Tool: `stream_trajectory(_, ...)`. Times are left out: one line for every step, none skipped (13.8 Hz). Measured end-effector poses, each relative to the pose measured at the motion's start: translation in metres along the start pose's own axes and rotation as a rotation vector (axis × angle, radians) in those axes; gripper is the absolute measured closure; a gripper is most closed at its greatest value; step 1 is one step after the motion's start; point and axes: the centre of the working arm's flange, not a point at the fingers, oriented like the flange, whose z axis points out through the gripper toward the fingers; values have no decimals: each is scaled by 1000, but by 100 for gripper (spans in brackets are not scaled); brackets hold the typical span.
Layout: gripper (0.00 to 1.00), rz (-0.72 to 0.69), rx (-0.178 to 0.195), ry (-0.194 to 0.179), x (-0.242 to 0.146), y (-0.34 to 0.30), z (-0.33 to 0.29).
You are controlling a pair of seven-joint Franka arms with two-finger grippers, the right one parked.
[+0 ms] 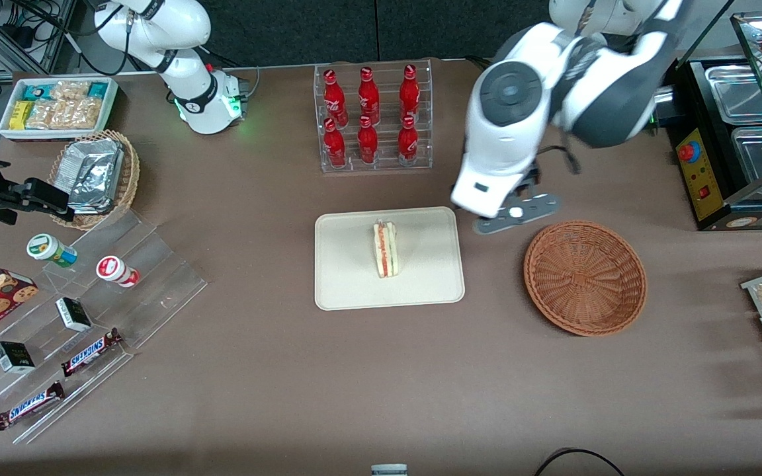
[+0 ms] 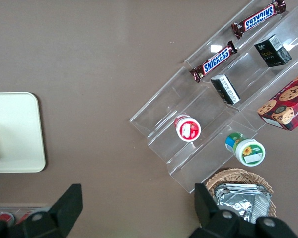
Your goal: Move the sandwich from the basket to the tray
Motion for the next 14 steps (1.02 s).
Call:
stream_trajectory(0,27,-4,-16,6,-21,-9)
stream_trajectory(0,58,-8,-29,12,-44,-18)
stream_trajectory(0,89,-13,-39,17,-68,-27)
stream_trajectory(0,110,-16,-42,22,-91,-36)
stream_trajectory(0,130,-23,-42,26,-113,-44)
stream_trajectory(0,158,-33,-45,29,-134,-51)
stream_trajectory(0,191,-42,-54,33,-159,-56)
stream_trajectory(0,222,-48,-63,36,-183,-61)
stream_trajectory(0,249,-54,-68,39,-209,-66)
stream_trajectory(0,267,-59,-70,40,-231,-70)
stream_trajectory(0,279,-66,-71,41,-253,-74)
stream_trajectory(0,285,-73,-67,42,-271,-77)
stream_trajectory(0,282,-78,-64,42,-284,-79)
stream_trajectory(0,275,-82,-63,43,-292,-79)
